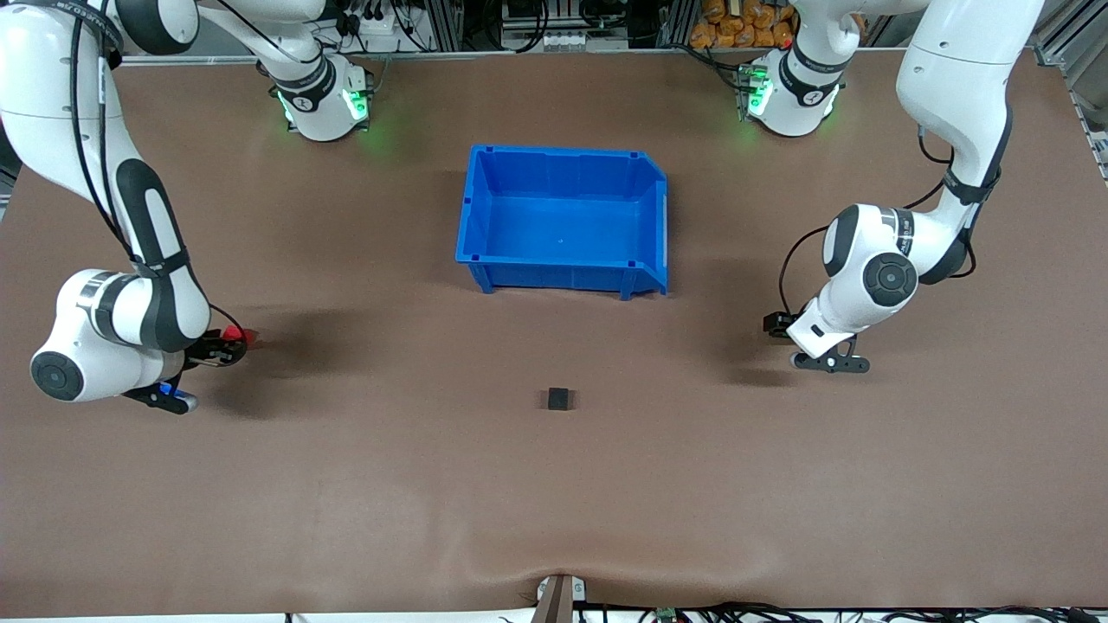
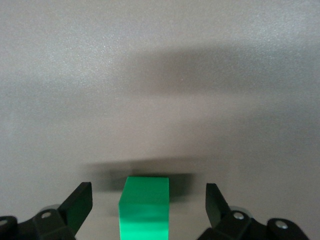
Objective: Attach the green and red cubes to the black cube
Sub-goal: 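Lower and close the right gripper on the red cube while the left gripper grasps green, then carry the red cube with the right gripper while the left gripper carries green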
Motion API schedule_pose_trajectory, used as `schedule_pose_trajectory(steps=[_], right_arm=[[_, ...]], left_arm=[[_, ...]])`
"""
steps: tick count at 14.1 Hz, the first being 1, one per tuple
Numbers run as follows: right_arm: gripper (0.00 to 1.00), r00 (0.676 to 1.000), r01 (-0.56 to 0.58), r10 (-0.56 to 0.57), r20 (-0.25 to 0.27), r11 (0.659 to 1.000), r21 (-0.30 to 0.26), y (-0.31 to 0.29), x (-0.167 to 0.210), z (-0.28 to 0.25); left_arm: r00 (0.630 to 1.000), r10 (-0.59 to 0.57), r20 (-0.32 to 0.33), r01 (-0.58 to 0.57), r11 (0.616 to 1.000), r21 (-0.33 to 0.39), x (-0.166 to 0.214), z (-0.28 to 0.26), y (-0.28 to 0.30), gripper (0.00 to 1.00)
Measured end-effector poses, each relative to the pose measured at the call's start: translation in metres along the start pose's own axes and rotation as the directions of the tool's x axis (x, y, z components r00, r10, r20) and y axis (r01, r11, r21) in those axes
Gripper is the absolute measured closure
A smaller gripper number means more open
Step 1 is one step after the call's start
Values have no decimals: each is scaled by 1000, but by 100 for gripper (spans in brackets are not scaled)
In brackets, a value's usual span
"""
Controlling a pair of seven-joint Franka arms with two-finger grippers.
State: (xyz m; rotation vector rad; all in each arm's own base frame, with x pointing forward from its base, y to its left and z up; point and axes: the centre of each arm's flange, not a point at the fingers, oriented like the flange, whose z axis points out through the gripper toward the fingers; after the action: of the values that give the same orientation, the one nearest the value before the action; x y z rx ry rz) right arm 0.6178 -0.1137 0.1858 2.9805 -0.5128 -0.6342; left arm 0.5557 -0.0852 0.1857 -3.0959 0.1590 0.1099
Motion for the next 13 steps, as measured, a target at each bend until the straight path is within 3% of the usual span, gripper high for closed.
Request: schedule_pose_trajectory(steps=[1, 2, 6, 9, 13], right_arm=[[53, 1000, 0, 0, -12, 1000, 2, 0, 1, 5], [61, 1000, 0, 0, -18, 1000, 4, 0, 1, 6], [60, 997, -73, 73, 4, 997, 33, -13, -3, 2], [60, 964, -261, 251, 91, 956, 137, -84, -18, -43], [60, 873, -488, 468, 140, 834, 257, -216, -56, -97]], left_arm=[[1000, -6, 0, 6, 1000, 0, 0, 0, -1, 9], [1000, -17, 0, 17, 1000, 0, 0, 0, -1, 19], [997, -75, 1, 75, 997, -1, 0, 0, 0, 59], [996, -87, 0, 87, 996, -1, 0, 0, 1, 60], [979, -204, -26, 204, 979, -8, 10, -10, 1, 60]])
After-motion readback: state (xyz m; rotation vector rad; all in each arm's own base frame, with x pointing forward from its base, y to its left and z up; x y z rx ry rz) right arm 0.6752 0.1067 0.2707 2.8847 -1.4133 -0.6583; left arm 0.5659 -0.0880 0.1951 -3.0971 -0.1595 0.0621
